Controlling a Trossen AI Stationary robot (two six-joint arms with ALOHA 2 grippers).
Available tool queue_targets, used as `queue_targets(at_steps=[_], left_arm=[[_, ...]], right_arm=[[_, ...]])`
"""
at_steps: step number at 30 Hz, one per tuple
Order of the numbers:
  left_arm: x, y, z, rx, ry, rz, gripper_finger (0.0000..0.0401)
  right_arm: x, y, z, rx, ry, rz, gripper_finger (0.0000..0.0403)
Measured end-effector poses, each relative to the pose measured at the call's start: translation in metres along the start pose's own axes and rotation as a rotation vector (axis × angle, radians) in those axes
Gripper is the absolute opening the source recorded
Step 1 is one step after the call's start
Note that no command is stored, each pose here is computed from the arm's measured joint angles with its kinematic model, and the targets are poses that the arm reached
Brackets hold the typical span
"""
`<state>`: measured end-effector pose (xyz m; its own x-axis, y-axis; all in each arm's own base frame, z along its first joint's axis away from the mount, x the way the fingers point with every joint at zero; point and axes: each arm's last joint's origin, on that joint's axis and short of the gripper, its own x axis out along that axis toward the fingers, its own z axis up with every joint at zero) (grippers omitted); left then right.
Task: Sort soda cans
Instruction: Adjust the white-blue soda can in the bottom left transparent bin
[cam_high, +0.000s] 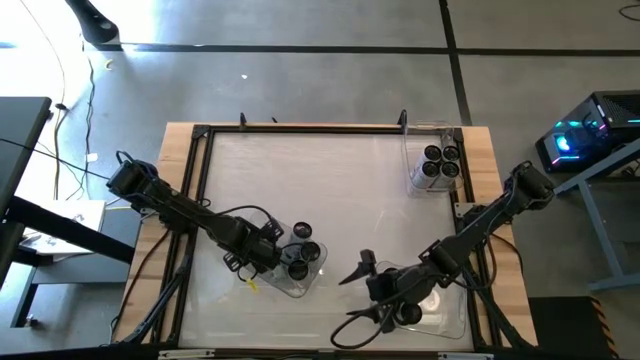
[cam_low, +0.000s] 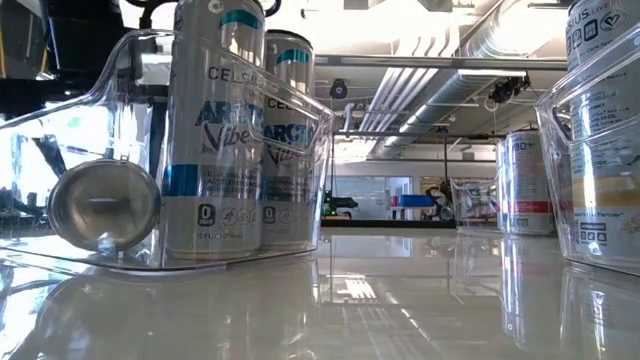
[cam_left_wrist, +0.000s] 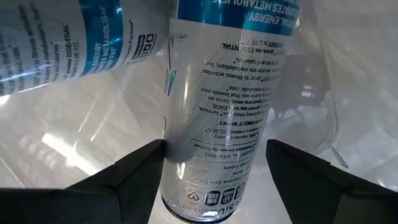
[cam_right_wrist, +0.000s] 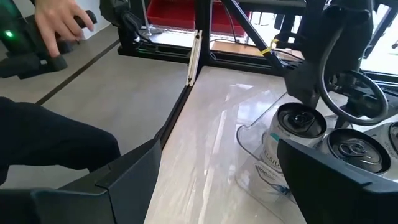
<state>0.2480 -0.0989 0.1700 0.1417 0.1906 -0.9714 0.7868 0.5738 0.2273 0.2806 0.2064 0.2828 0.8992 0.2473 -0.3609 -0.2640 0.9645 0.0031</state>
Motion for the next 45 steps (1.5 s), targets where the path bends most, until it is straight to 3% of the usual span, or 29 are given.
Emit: queue_targets(at_steps=[9, 17, 35, 40, 45], left_arm=[[-0.001, 0.001, 0.002, 0.040, -0.003, -0.004, 0.0273], [-0.017, -0.003, 0.014, 0.128, 0.031, 0.075, 0.0273], [-0.005, -0.007, 0.009, 0.122, 0.016, 0.072, 0.0273], [-0.016, -0.004, 0.015, 0.172, 0.039, 0.115, 0.0273], [-0.009, -0.005, 0.010, 0.284, 0.056, 0.104, 0.0273]], right_arm=[[-0.001, 0.002, 0.000, 0.005, -0.001, 0.006, 0.0318], [-0.002, 0.006, -0.001, -0.009, -0.002, 0.011, 0.0318], [-0.001, 0.007, -0.002, -0.006, 0.004, 0.008, 0.0318], [-0.001, 0.007, -0.002, -0.009, 0.004, 0.008, 0.0318], [0.000, 0.005, -0.002, -0.012, 0.004, 0.005, 0.0318]])
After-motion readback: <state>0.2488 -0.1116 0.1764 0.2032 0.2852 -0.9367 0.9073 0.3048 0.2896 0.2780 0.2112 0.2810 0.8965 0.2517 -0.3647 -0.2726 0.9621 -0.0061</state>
